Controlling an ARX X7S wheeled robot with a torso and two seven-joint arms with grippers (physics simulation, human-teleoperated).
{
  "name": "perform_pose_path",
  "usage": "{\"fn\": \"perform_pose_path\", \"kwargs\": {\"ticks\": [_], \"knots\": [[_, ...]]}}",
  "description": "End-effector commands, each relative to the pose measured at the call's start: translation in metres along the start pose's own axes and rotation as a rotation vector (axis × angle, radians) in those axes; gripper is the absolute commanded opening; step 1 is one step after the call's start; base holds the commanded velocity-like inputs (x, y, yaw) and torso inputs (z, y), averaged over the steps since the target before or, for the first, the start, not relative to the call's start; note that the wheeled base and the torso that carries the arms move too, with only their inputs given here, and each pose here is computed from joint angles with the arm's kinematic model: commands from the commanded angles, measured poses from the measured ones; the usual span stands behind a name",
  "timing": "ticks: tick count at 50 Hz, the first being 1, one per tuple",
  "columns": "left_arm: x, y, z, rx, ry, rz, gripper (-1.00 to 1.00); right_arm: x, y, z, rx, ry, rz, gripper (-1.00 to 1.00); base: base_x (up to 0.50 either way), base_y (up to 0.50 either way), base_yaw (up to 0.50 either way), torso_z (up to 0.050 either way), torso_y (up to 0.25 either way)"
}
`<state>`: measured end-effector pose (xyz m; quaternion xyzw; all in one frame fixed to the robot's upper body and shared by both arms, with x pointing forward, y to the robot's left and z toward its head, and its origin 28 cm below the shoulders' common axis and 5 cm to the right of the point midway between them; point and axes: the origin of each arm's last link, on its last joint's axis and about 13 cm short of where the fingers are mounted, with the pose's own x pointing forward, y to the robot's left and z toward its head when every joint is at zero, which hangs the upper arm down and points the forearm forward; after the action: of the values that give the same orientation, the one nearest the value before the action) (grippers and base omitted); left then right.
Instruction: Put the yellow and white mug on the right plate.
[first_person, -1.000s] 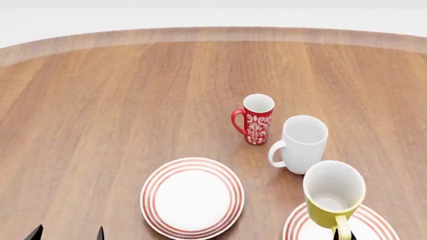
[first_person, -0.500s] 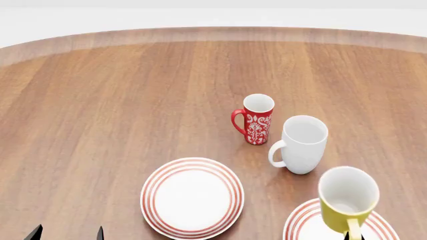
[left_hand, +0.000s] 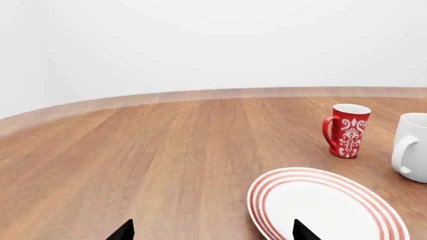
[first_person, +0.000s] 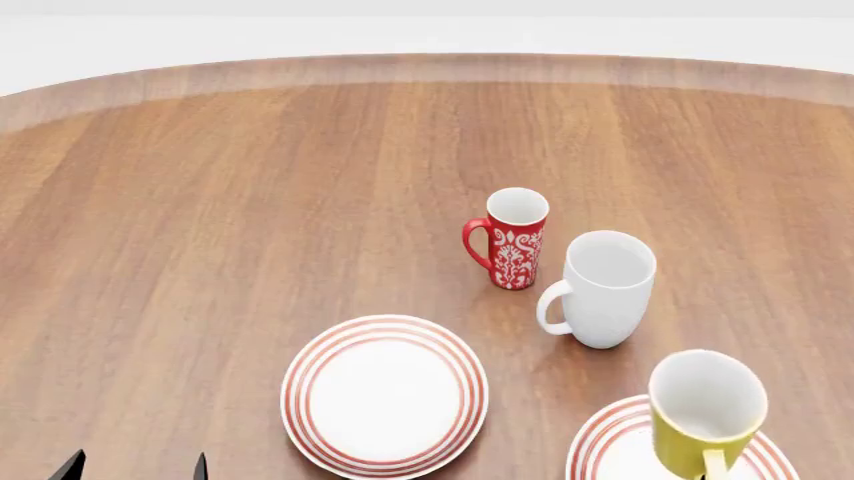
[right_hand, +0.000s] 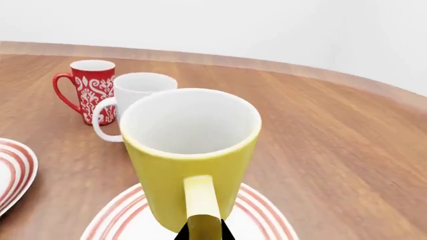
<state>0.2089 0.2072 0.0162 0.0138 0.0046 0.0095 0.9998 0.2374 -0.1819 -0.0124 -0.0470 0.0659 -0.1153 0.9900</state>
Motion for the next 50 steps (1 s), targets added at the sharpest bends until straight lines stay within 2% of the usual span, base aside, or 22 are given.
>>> {"fn": "perform_pose_path", "kwargs": {"ticks": [1,27,50], "knots": [[0.001,-0.001,0.002,-0.003,-0.012,-0.004,1.0,0.002,0.004,-0.003,0.027,0.027,0.023,-1.0,0.0,0.0,0.0,0.0,0.0],[0.002,-0.001,0.002,-0.002,-0.012,-0.004,1.0,0.007,0.002,-0.018,0.013,0.076,0.005,-1.0,0.0,0.0,0.0,0.0,0.0],[0.002,-0.002,0.002,-0.002,-0.01,-0.003,1.0,0.008,0.006,-0.037,-0.013,0.138,0.036,-1.0,0.0,0.0,0.0,0.0,0.0]]}}
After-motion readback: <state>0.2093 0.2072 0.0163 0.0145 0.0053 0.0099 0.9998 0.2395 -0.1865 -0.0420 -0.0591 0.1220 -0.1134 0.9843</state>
